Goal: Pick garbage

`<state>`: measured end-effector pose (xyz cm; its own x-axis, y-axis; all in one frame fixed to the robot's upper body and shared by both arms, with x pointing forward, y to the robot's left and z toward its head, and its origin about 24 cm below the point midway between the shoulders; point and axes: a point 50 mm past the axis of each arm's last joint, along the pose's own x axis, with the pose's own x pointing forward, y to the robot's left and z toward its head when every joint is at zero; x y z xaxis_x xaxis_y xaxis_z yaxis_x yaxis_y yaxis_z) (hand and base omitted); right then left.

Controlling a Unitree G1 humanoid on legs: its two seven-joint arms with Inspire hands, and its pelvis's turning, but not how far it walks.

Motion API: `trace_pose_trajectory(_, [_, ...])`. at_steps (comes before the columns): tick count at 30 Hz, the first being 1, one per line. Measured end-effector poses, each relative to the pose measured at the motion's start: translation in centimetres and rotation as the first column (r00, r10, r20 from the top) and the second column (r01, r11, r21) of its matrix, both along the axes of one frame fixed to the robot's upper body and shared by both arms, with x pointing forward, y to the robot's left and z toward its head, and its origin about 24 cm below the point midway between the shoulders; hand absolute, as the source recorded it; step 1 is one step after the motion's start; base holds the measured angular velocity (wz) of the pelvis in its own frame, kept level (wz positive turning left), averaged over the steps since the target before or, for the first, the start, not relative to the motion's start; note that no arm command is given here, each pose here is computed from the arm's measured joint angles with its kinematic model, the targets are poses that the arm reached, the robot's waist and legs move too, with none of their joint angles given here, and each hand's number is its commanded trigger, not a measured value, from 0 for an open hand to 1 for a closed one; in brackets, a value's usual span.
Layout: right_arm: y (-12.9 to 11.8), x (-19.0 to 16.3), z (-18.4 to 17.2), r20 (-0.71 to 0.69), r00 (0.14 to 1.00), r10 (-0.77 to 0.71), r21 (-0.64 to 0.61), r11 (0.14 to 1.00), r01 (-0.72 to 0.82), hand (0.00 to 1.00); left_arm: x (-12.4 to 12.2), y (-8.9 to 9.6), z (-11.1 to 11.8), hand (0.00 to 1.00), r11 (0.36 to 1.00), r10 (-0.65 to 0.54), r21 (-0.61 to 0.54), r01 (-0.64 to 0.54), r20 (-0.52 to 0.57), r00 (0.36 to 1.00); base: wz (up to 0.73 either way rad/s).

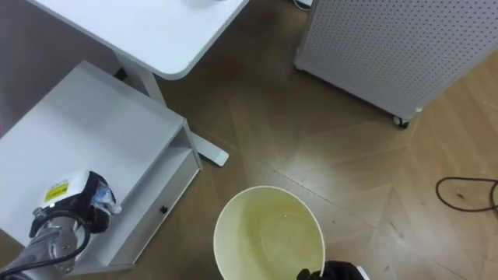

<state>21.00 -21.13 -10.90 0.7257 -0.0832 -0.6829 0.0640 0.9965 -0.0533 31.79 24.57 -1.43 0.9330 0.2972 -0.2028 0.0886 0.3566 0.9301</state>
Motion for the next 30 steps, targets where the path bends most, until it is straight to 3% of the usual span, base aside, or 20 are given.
trace_pose_trajectory(6, [0.2, 0.1, 0.2, 0.035, 0.999, 0.014, -0.006, 1.000, -0.014, 1.00, -1.3, -2.5, -1.4, 1.00, 0.952, 0.048, -0.307, -0.024, 0.071, 0.996, 0.01])
trace_pose_trajectory(10, [0.4, -0.3, -0.1, 0.029, 0.999, 0.020, -0.004, 1.000, -0.020, 1.00, -2.8, -5.7, -3.4, 1.00, 0.834, 0.049, -0.551, -0.035, 0.010, 0.999, -0.02])
trace_pose_trajectory(14, [1.5, -1.3, -0.8, 0.020, 1.000, 0.015, 0.032, 0.999, -0.015, 1.00, -5.3, -9.9, -5.6, 1.00, 0.668, -0.065, -0.743, -0.028, -0.096, 0.993, 0.05])
trace_pose_trajectory(20, [2.9, -1.8, -1.1, 0.018, 0.999, 0.051, 0.063, 0.997, -0.052, 1.00, -7.9, -14.8, -7.2, 1.00, 0.509, -0.298, -0.860, -0.019, -0.197, 0.934, -0.01])
trace_pose_trajectory(28, [4.4, -1.9, -1.3, 0.015, 0.993, 0.121, 0.077, 0.990, -0.122, 1.00, -9.5, -16.6, -8.0, 1.00, 0.472, -0.432, -0.882, -0.006, -0.237, 0.870, -0.09])
trace_pose_trajectory(29, [4.4, -2.0, -1.4, 0.012, 0.992, 0.124, 0.080, 0.989, -0.124, 1.00, -9.6, -16.6, -8.0, 0.71, 0.471, -0.433, -0.882, -0.007, -0.239, 0.869, -0.05])
trace_pose_trajectory(30, [4.4, -2.1, -1.4, 0.011, 0.992, 0.125, 0.081, 0.989, -0.125, 1.00, -9.6, -16.6, -8.1, 0.03, 0.471, -0.434, -0.882, -0.008, -0.240, 0.868, -0.04])
